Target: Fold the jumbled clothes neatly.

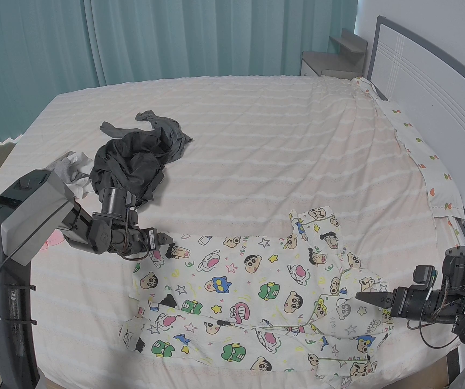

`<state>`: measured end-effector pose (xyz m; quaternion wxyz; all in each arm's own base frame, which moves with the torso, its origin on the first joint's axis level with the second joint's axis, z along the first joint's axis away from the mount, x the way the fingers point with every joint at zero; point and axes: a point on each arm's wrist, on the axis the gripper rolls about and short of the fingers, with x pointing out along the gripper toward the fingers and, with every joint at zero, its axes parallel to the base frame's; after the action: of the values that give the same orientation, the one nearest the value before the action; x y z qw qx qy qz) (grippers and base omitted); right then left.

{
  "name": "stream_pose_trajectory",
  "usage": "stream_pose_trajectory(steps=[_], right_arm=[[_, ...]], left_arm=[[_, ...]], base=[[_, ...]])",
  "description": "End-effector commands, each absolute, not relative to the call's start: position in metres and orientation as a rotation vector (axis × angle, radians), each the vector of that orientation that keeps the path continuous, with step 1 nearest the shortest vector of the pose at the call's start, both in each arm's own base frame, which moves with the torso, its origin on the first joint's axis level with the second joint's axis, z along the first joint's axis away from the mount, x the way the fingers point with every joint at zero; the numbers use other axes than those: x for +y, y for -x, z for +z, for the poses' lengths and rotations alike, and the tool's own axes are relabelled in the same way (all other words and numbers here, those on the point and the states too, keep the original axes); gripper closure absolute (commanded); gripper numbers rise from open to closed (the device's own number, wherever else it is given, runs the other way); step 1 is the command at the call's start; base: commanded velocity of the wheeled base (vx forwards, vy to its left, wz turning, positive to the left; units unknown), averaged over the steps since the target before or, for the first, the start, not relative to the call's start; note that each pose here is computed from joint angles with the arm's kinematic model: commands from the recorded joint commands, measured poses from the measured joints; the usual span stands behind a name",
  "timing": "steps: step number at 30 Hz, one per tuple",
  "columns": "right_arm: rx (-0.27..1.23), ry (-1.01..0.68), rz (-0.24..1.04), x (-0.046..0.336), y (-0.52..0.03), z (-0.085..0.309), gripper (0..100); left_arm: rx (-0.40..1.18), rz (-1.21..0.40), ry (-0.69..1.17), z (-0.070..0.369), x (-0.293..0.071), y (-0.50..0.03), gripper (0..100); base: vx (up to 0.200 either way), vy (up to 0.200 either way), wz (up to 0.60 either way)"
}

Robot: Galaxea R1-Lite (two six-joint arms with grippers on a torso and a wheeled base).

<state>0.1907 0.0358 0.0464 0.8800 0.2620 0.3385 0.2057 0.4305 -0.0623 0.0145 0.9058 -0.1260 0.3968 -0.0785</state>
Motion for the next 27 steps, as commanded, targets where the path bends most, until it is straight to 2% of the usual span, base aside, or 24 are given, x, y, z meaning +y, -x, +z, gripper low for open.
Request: stream_pose_trajectory(steps=[1, 11, 12, 17, 19, 21, 24, 26, 27], right_arm=[[0.725, -0.547, 0.425, 0.036, -0.186, 0.044, 0], [0.751, -0.552, 0.414, 0.035, -0.188, 0.038, 0], [0.748, -0.554, 0.409, 0.034, -0.191, 0.036, 0], [0.656, -0.548, 0.396, 0.032, -0.219, 0.032, 0], [0.626, -0.537, 0.362, 0.032, -0.24, 0.026, 0], [0.583, -0.506, 0.271, 0.034, -0.275, 0.015, 0], [0.619, -0.494, 0.222, 0.038, -0.308, 0.009, 0], [0.622, -0.495, 0.221, 0.039, -0.309, 0.009, 0], [0.662, -0.492, 0.209, 0.043, -0.337, 0.018, 0]], left_arm=[[0.838, -0.165, 0.263, 0.001, -0.066, -0.431, 0], [0.844, -0.168, 0.314, 0.002, -0.079, -0.429, 0], [0.845, -0.169, 0.315, 0.003, -0.08, -0.429, 100], [0.842, -0.165, 0.318, 0.006, -0.079, -0.427, 100], [0.835, -0.163, 0.32, 0.009, -0.078, -0.426, 100], [0.821, -0.163, 0.322, 0.018, -0.076, -0.424, 100], [0.804, -0.137, 0.308, 0.022, -0.075, -0.422, 100], [0.803, -0.134, 0.307, 0.022, -0.075, -0.422, 100], [0.757, -0.085, 0.293, 0.025, -0.073, -0.424, 100]], base=[[0.0, 0.0, 0.0], [0.0, 0.0, 0.0], [0.0, 0.0, 0.0], [0.0, 0.0, 0.0], [0.0, 0.0, 0.0], [0.0, 0.0, 0.0], [0.0, 0.0, 0.0], [0.0, 0.0, 0.0], [0.0, 0.0, 0.0]])
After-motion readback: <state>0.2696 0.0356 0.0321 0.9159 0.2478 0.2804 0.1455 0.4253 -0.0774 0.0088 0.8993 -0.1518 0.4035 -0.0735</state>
